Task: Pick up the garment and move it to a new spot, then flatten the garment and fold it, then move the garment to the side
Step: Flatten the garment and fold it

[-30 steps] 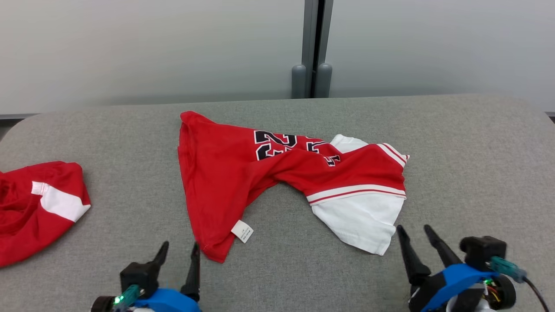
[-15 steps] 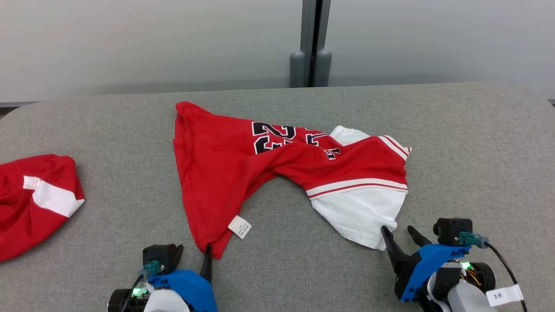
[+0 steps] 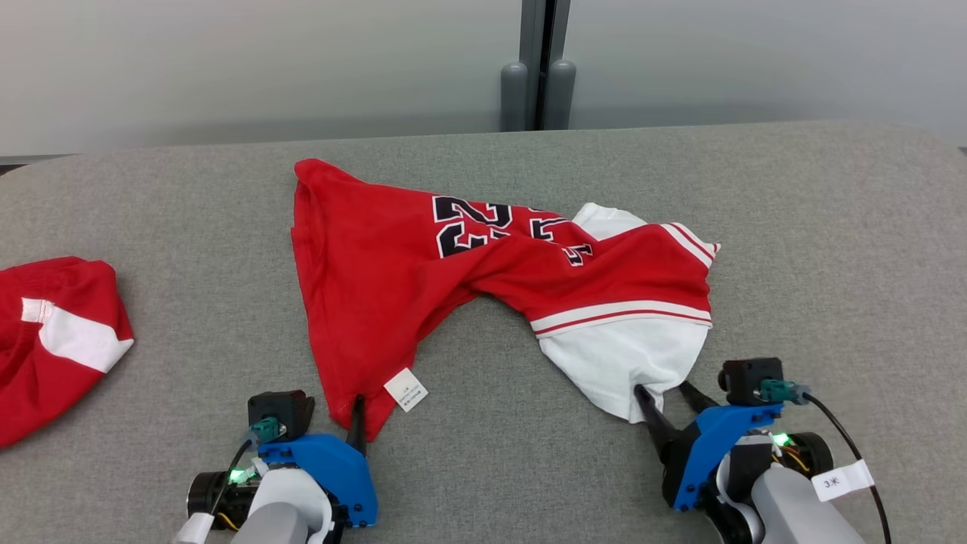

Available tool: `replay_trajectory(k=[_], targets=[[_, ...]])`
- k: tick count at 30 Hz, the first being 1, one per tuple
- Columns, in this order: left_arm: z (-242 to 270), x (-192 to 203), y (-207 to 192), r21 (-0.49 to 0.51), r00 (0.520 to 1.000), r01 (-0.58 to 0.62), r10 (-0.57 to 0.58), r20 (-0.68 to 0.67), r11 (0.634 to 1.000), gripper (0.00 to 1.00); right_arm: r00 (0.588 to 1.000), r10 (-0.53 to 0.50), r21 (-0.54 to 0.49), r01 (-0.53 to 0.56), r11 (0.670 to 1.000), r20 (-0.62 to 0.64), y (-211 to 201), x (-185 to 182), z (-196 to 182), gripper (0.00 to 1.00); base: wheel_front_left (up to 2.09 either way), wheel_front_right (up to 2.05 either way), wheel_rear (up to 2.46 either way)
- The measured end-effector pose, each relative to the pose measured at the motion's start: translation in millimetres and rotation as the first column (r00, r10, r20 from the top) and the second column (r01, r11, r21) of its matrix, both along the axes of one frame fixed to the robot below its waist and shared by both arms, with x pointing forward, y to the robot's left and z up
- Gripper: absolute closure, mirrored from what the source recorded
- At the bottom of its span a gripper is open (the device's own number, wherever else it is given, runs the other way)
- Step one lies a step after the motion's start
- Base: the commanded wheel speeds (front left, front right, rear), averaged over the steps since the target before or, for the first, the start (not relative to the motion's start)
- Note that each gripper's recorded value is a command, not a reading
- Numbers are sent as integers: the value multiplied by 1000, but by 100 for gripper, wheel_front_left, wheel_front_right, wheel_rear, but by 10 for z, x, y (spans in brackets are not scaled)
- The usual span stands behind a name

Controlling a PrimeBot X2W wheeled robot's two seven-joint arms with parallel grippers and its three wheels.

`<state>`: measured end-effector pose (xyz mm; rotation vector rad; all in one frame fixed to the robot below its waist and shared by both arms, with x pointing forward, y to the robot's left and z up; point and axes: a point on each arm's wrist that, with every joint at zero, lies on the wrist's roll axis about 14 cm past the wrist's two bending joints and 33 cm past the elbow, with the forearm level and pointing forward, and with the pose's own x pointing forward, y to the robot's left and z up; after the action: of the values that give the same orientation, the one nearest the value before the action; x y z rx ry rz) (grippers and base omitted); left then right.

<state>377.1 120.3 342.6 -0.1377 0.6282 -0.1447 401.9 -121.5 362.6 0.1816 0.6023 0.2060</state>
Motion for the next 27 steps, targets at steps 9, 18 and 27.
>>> replay_trajectory(k=[9, 18, 27], targets=[[23, 47, -41, -43, 1000, -1, 2, 23, 999, 100, 1000, 22, 40, -22, 999, 18, 146, -7, 35, 100, 0, 0, 0], [782, 408, 9, -125, 940, -1, 43, 338, 992, 100, 933, -133, 125, 96, 988, 336, -163, 283, 891, 100, 0, 0, 0], [1932, 517, 22, -219, 783, 68, 84, 616, 973, 100, 806, -185, 119, 142, 983, 562, -507, 203, 1864, 100, 0, 0, 0]])
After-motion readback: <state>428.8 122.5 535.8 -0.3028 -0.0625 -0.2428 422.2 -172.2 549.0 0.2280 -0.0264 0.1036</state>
